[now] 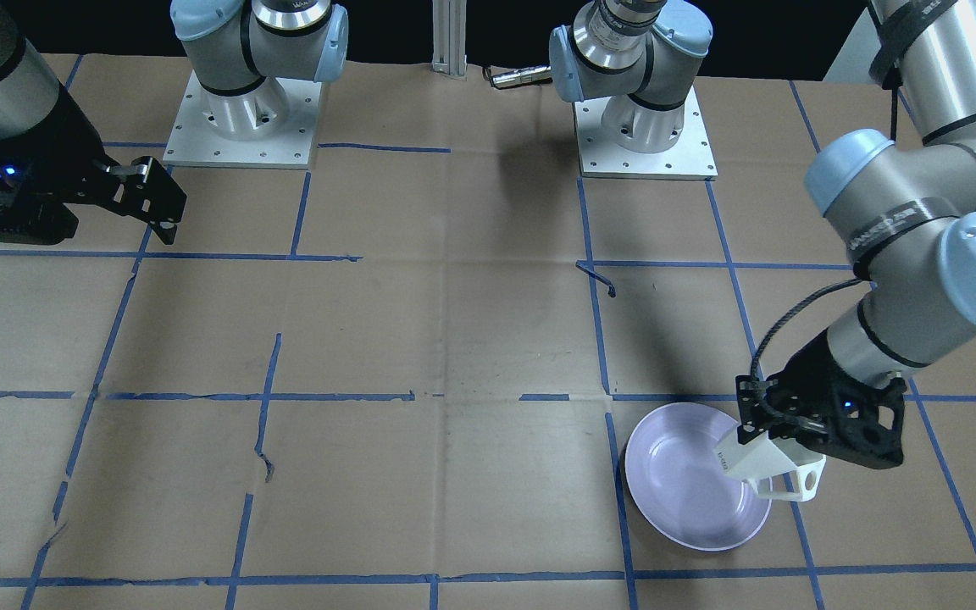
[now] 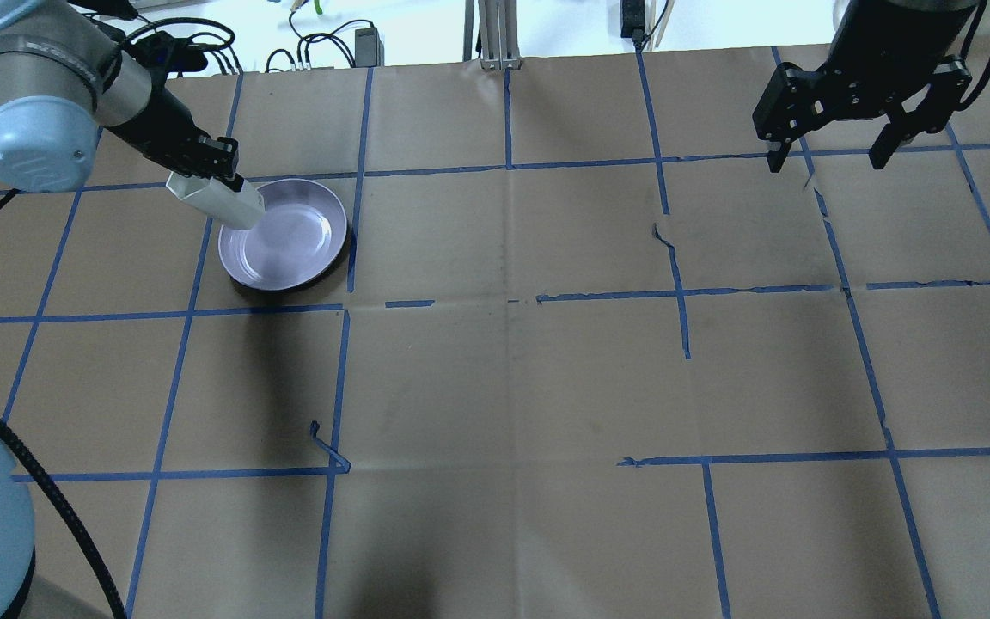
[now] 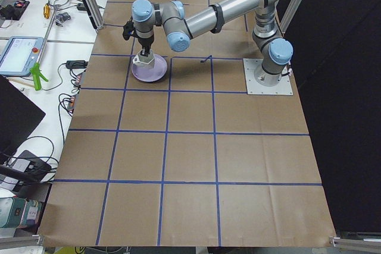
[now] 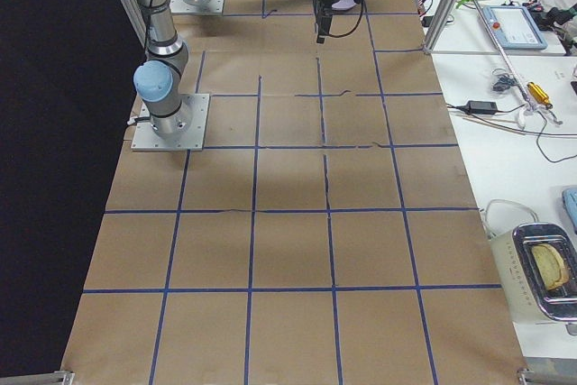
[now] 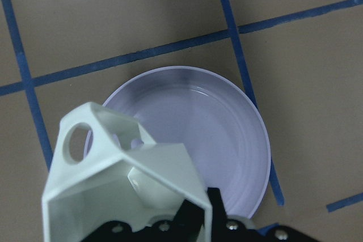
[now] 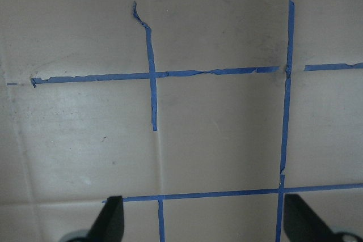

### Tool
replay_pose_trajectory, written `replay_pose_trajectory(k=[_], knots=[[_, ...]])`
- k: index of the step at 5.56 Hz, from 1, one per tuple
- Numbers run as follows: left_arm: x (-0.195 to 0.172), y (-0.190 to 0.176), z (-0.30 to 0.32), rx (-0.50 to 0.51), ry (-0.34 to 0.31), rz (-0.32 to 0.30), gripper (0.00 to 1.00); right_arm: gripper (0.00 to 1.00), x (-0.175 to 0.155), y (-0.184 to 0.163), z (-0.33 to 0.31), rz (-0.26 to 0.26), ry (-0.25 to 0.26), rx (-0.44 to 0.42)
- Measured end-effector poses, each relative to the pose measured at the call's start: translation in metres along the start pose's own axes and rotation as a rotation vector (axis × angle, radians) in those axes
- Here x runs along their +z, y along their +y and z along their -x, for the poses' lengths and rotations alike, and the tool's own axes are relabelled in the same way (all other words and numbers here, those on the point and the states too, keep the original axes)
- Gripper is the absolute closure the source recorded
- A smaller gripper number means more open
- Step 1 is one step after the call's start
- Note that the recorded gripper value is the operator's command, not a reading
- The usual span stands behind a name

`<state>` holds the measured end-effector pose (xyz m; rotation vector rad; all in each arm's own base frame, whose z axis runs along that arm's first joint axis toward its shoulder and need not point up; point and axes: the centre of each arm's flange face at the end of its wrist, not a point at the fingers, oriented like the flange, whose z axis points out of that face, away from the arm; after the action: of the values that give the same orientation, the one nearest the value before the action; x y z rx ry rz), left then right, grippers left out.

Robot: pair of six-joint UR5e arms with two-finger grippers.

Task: Flip cup and place on plate
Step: 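Rotate the mug upright and lower it onto the lavender plate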

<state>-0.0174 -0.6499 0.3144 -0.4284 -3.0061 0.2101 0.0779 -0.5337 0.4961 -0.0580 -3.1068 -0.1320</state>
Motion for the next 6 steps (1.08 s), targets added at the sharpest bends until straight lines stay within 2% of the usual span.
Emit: replay_pose_trajectory(k=[1,2,3,4,5,6], knots=[[0.021,-0.01,-0.03,0.075,-0.075,0.017,1.0,0.0,0.0,0.0,0.0,0.0,0.0,0.0],[0.036,-0.011,-0.047,0.115,-0.108,0.039,1.0,0.0,0.0,0.0,0.0,0.0,0.0,0.0],[0.049,-0.005,-0.053,0.127,-0.118,0.05,0.99,0.0,0.0,0.0,0.0,0.0,0.0,0.0],[0.061,0.003,-0.055,0.131,-0.12,0.053,0.94,0.0,0.0,0.0,0.0,0.0,0.0,0.0],[0.069,0.008,-0.056,0.132,-0.118,0.061,0.57,0.0,0.0,0.0,0.0,0.0,0.0,0.0],[0.074,0.011,-0.054,0.133,-0.133,0.077,0.08,0.0,0.0,0.0,0.0,0.0,0.0,0.0]])
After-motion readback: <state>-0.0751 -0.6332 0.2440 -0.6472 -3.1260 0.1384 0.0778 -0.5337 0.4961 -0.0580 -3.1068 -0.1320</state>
